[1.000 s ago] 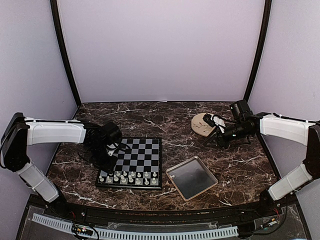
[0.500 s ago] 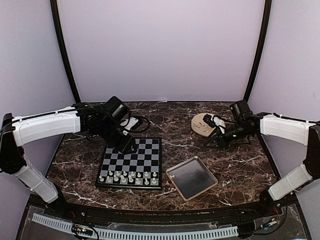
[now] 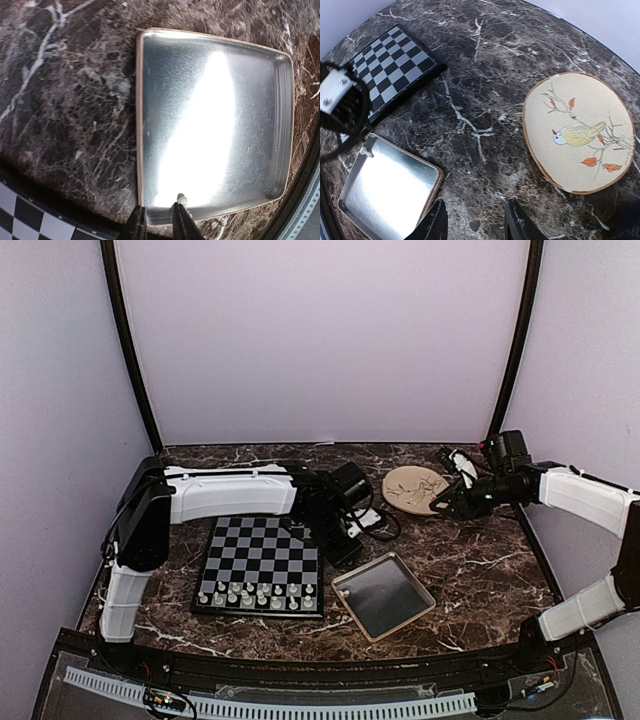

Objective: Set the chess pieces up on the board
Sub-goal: Adjust the storage box at the center of the board.

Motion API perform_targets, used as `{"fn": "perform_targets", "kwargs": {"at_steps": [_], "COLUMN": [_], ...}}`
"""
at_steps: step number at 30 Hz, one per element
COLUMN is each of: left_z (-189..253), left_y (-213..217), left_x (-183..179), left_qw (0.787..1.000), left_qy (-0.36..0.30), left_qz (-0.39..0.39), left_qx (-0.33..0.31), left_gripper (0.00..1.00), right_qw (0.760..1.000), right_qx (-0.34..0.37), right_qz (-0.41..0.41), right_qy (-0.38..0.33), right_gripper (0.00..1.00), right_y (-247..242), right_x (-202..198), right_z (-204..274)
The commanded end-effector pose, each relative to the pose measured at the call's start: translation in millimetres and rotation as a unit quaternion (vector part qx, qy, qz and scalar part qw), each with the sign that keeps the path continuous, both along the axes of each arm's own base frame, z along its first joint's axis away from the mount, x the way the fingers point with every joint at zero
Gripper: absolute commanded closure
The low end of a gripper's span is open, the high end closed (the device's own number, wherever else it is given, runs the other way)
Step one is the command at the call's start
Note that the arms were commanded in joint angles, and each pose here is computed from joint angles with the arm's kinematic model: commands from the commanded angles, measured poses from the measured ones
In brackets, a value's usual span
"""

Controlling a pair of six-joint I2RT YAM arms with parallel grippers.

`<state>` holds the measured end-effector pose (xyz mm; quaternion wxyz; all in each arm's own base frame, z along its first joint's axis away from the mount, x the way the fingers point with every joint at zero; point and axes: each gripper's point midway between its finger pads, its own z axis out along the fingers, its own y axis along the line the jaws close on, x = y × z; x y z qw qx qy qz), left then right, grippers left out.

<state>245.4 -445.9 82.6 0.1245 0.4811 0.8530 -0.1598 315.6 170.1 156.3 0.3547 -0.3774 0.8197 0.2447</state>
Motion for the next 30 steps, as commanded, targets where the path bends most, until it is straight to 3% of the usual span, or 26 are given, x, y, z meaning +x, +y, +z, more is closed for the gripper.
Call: {"fn": "perform_targets", "kwargs": {"at_steps": [1, 15, 30], "left_z": [-1.5, -45.1, -45.3], "left_y": [-5.8, 3.0, 4.5], "left_x": [-16.6, -31.5, -43.7], "left_qw": [0.999, 0.990, 0.988], "left_qy": [0.027, 0.039, 0.057], "left_qz": [-0.029, -0.049, -0.048], "left_qx": [0.022, 0.125, 0.133], "left_gripper": [0.80, 0.84, 0.80], "right_qw": [0.999, 0.999, 0.999], "right_qx": [0.010, 0.017, 0.023], "right_qz": [-0.043, -0.035, -0.022], "right_qy": [-0.025, -0.027, -0.023], "right_gripper": [0.60, 0.60, 0.60], "right_y": [-16.7, -17.8, -14.5], "right_x": [14.1, 10.2, 6.7], "right_z": [12.5, 12.1, 11.9]}}
